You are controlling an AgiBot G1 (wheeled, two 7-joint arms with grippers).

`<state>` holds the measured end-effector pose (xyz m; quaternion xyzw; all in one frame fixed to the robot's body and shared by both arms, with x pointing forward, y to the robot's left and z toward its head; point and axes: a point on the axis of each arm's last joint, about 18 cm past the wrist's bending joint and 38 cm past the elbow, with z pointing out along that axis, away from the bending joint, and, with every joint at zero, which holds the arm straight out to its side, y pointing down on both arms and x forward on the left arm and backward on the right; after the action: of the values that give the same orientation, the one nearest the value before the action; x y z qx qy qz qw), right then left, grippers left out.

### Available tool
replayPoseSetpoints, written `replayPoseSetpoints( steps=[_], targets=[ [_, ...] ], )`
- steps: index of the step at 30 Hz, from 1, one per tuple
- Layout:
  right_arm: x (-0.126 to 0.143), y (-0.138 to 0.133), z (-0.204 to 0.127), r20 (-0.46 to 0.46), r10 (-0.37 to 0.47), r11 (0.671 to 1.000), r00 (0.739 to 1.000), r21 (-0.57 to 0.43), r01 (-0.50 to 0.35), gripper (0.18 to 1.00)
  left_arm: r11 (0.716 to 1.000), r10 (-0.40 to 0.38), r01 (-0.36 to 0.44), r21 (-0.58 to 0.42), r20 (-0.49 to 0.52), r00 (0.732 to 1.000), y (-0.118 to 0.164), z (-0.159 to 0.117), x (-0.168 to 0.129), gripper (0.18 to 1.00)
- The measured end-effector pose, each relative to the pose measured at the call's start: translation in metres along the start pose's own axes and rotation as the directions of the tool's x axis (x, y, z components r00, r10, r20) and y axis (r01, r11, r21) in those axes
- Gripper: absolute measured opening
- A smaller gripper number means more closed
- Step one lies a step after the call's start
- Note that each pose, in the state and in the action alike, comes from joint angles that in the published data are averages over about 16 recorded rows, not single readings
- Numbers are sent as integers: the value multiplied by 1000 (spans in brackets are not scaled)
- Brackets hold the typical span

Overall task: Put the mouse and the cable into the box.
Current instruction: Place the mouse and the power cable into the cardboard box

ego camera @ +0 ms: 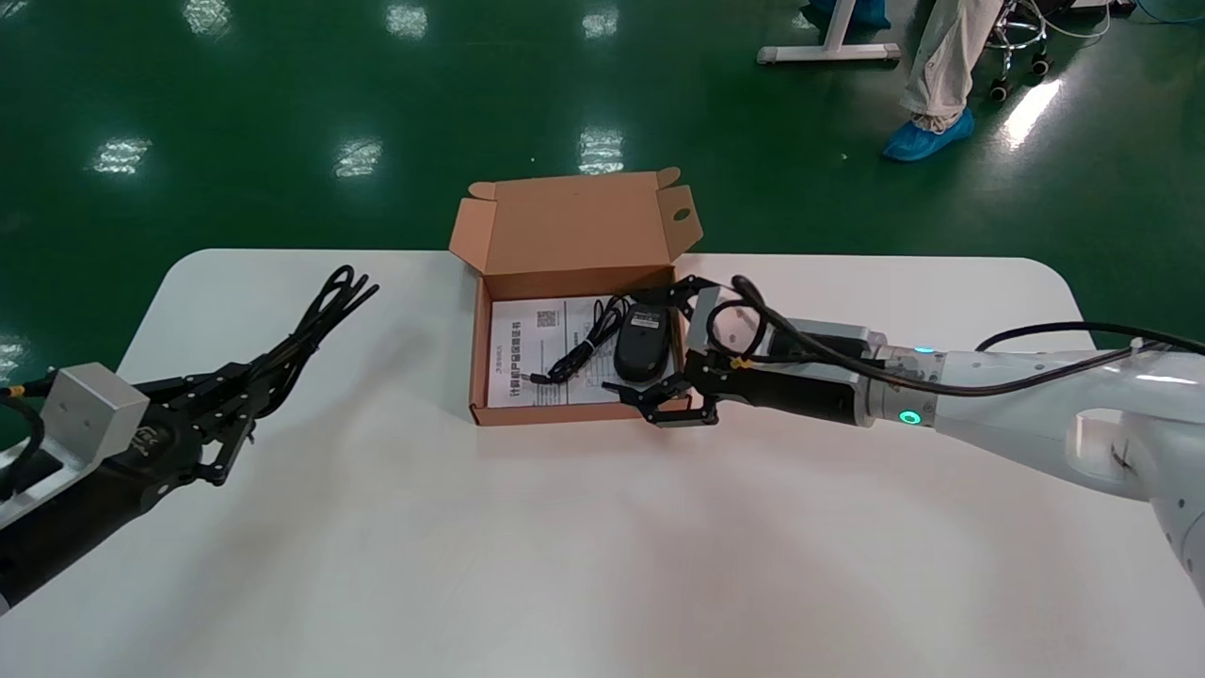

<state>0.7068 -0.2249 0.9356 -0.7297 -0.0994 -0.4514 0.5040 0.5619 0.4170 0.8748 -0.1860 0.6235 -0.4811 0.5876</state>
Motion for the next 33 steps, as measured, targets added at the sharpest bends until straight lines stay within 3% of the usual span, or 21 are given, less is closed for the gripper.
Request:
replayPoseSetpoints(
  steps=[7,17,24,33],
  targets=[
    [13,-6,-14,-23,19,1000,1000,18,-18,928,989,138,-134,57,-69,988,-22,30,8,238],
    [20,-7,-23,-33,30,999,999,17,-29,992,936,339,-312,161,-190,921,-53,116,32,238],
    [20,-7,-23,-33,30,999,999,17,-29,1000,911,398,-347,224,-254,881,-69,169,47,238],
    [20,-7,-23,-34,30,999,999,17,-30,1000,900,416,-340,274,-304,857,-73,193,58,238]
  ],
)
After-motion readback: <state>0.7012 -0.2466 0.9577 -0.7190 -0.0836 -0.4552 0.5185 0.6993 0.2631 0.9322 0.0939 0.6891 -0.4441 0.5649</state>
